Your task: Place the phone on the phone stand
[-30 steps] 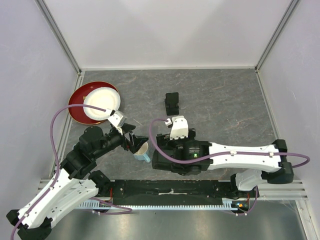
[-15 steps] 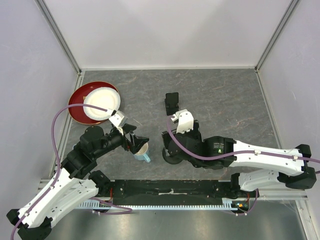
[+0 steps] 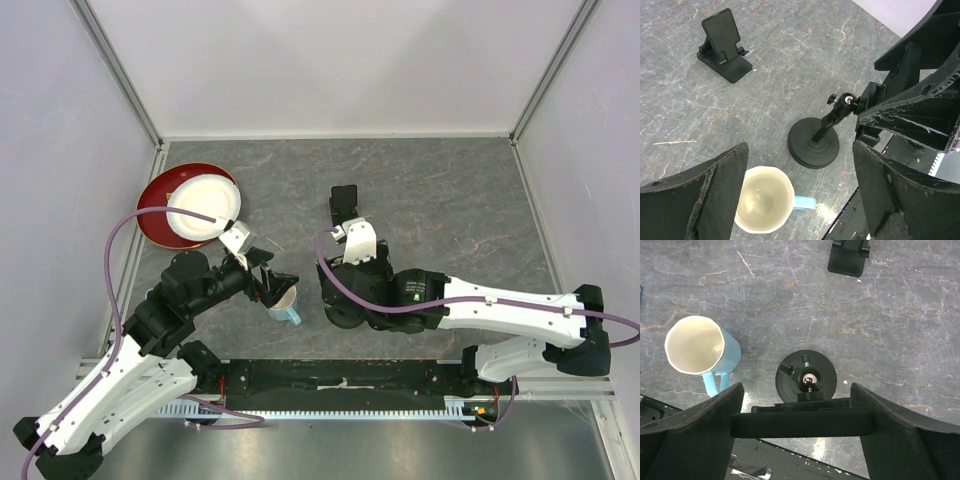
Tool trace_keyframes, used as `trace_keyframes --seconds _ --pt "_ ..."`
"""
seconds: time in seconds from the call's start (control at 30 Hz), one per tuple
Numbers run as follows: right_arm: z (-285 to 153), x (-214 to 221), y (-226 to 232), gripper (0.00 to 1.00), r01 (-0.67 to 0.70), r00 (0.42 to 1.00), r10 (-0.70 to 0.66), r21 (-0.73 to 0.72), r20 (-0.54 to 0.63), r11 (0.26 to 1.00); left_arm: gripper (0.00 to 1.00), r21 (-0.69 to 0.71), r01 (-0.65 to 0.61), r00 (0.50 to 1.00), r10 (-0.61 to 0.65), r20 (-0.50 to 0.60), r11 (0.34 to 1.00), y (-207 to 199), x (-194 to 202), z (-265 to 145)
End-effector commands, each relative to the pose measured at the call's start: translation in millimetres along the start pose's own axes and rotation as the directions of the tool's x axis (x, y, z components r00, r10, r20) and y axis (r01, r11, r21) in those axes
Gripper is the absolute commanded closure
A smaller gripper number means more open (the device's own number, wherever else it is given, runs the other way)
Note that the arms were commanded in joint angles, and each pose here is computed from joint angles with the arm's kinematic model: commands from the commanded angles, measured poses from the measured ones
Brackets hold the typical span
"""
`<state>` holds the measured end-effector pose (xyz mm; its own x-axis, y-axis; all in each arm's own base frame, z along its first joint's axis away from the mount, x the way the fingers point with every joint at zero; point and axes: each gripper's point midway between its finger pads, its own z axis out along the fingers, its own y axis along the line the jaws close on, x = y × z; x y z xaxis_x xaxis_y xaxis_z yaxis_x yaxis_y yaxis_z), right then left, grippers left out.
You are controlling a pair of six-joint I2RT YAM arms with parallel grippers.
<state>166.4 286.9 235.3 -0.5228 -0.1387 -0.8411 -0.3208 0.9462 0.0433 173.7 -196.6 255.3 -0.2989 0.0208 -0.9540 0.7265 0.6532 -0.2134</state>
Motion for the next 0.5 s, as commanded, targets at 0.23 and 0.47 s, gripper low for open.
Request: trace_keyframes --seconds 0.23,0.47 --pt "-10 -15 -9 0.39 -0.087 0.996 0.087 0.013 0.038 0.996 0.10 0.019 -0.049 0.999 0.048 0.017 0.999 -1 -6 2" --pt "-15 -30 -18 0.89 -0.112 0.990 0.108 0.035 0.095 0.993 0.10 0.019 -0.047 0.999 0.047 0.017 0.999 -1 -6 1"
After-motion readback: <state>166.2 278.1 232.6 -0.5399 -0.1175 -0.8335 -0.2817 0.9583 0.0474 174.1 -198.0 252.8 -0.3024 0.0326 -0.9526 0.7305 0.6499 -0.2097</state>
